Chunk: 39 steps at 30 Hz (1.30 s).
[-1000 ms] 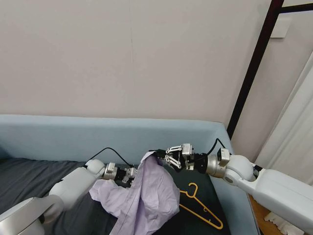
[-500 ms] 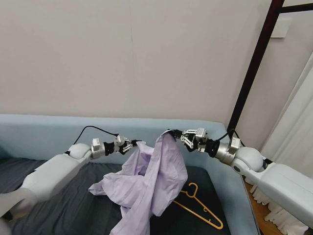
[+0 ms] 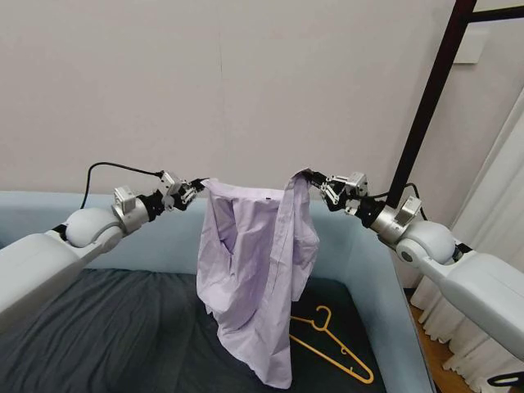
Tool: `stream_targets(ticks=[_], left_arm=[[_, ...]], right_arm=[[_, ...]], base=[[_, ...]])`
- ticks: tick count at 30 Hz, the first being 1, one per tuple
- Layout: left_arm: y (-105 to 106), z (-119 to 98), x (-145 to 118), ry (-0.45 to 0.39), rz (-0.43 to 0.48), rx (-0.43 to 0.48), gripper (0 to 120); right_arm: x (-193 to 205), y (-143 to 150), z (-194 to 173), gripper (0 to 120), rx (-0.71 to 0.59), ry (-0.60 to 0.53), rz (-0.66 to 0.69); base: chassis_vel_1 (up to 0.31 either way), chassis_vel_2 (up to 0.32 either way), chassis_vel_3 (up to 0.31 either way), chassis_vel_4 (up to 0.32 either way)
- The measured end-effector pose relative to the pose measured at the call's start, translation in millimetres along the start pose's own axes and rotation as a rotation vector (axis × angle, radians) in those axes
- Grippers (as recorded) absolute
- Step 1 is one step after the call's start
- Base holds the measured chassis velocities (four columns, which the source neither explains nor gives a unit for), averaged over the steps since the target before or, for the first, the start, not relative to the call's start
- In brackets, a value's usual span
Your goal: Pick up the clothes from the sofa and hang them on the clothes hanger.
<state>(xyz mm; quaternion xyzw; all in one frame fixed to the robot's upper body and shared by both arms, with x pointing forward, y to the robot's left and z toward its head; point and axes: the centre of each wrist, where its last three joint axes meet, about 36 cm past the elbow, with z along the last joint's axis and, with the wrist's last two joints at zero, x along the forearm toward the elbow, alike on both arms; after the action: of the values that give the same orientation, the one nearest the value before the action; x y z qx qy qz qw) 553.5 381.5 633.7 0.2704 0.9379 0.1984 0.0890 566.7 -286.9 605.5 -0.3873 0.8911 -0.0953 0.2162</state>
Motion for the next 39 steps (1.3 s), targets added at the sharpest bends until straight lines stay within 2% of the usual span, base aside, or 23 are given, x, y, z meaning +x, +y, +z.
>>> stream_targets(ticks=[4,5,8,10,14,20,24,28,31,35,36,39], left_arm=[[-13,-38,30,0.044,-0.106,0.032,0],[-13,-38,30,0.044,-0.106,0.032,0],[-19,-76,62,0.054,-0.180,0.007,0],[-23,-83,69,0.070,-0.193,-0.006,0],[-47,-118,94,0.119,-0.270,-0.074,0],[-71,-142,102,0.136,-0.316,-0.110,0],[-94,-158,105,0.143,-0.335,-0.083,0],[-109,-161,103,0.168,-0.350,-0.048,0],[-118,-150,96,0.191,-0.365,-0.021,0],[-121,-113,81,0.271,-0.414,0.042,0],[-121,-113,81,0.271,-0.414,0.042,0],[-128,-71,67,0.329,-0.433,0.078,0]], right_arm=[[-13,11,-20,0,-0.034,-0.011,0.058],[-13,11,-20,0,-0.034,-0.011,0.058],[-23,22,-36,0,-0.057,-0.030,0.066],[-24,26,-41,0,-0.063,-0.034,0.063],[-24,44,-70,0,-0.084,-0.070,0.033],[-14,55,-88,0,-0.076,-0.086,0.013],[-7,53,-96,0,-0.067,-0.080,0.041],[-2,50,-100,0,-0.079,-0.066,0.067],[3,54,-100,0,-0.108,-0.035,0.082],[5,71,-84,0,-0.190,0.045,0.102],[5,71,-84,0,-0.190,0.045,0.102],[0,87,-47,0,-0.254,0.110,0.106]], base=[[0.000,0.000,0.000,0.000],[0.000,0.000,0.000,0.000],[0.000,0.000,0.000,0.000],[0.000,0.000,0.000,0.000],[0.000,0.000,0.000,0.000],[0.000,0.000,0.000,0.000],[0.000,0.000,0.000,0.000],[0.000,0.000,0.000,0.000],[0.000,0.000,0.000,0.000],[0.000,0.000,0.000,0.000],[0.000,0.000,0.000,0.000],[0.000,0.000,0.000,0.000]])
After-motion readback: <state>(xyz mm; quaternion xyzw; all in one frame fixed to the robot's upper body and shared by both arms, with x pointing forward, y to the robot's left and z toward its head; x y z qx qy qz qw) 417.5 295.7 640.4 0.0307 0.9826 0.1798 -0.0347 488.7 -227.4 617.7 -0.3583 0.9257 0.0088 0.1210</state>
